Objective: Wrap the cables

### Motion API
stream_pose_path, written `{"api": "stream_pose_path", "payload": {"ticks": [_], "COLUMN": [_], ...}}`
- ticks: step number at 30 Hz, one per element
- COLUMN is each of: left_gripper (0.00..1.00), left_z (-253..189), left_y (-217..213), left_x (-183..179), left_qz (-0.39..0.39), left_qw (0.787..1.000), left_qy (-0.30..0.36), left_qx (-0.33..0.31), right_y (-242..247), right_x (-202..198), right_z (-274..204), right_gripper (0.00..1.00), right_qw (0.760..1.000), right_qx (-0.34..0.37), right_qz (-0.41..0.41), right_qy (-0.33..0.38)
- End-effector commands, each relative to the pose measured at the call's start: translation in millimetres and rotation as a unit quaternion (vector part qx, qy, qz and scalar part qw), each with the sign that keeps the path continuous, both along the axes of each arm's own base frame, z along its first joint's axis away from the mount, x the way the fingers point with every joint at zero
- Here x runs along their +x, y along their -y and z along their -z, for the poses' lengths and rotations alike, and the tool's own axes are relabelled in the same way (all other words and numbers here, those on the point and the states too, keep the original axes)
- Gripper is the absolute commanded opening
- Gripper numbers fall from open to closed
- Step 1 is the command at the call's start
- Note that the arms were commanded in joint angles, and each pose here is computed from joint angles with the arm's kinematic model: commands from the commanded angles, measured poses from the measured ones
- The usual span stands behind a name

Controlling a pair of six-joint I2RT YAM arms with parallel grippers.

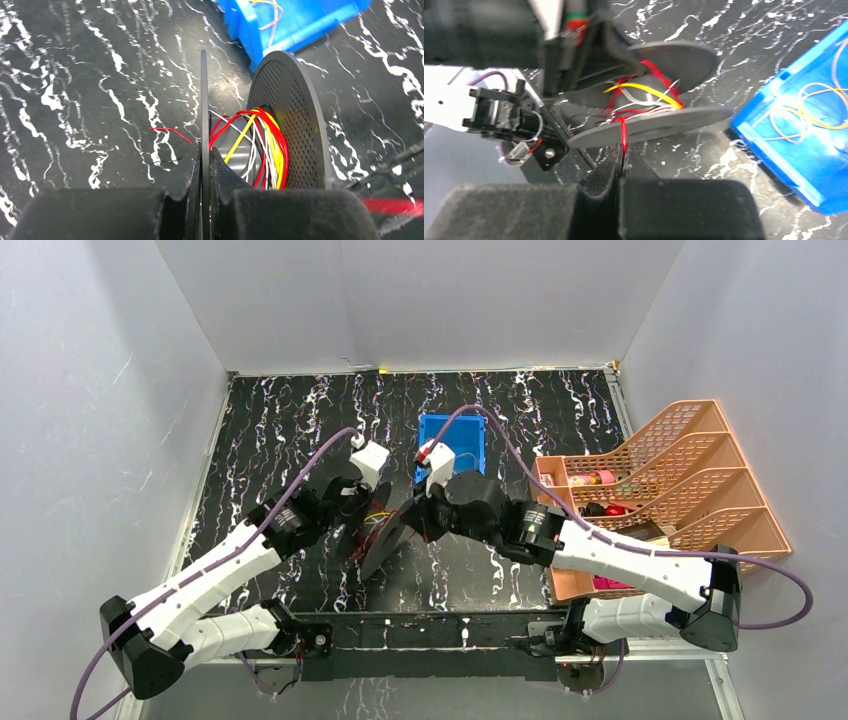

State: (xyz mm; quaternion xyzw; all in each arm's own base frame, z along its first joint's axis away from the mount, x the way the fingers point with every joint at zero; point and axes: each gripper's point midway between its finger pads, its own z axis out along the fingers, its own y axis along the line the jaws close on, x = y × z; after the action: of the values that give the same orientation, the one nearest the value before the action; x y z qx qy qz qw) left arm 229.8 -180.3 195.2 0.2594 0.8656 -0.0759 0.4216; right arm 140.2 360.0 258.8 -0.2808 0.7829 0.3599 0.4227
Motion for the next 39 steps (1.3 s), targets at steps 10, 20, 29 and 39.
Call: {"api": "stream_pose_path", "payload": {"ticks": [10, 20, 29, 39], "left_gripper": [0.00, 0.00, 0.00, 0.00], "left_z": [-17.9, -34.0, -65.3, -113.3], "left_y": [29.7, 34.8, 41.0, 39.2], "left_x": [-41.3, -60.6, -74.4, -91.9], "left_qz": [0.151, 0.191, 0.222, 0.251], "left_qw": [0.986, 0.974, 0.961, 0.940], "left_qy": [-0.009, -0.003, 0.016, 0.063], "left_qx": [-0.076, -0.118, -0.165, -0.223], "right_y": [38.1, 72.2, 66.2, 53.7], "right_x": [64.9, 90.8, 61.7, 9.8], "right_z": [17.1, 91.1, 133.3, 135.5], "right_gripper": [0.00, 0.00, 0.00, 0.00], "right_qw": [0.997, 0.995, 0.984, 0.951], "right_qx": [-0.067, -0.084, -0.035, 0.069], "right_qz": [-0.001, -0.011, -0.097, -0.232], "right_qy": [0.033, -0.051, -0.142, -0.191]}}
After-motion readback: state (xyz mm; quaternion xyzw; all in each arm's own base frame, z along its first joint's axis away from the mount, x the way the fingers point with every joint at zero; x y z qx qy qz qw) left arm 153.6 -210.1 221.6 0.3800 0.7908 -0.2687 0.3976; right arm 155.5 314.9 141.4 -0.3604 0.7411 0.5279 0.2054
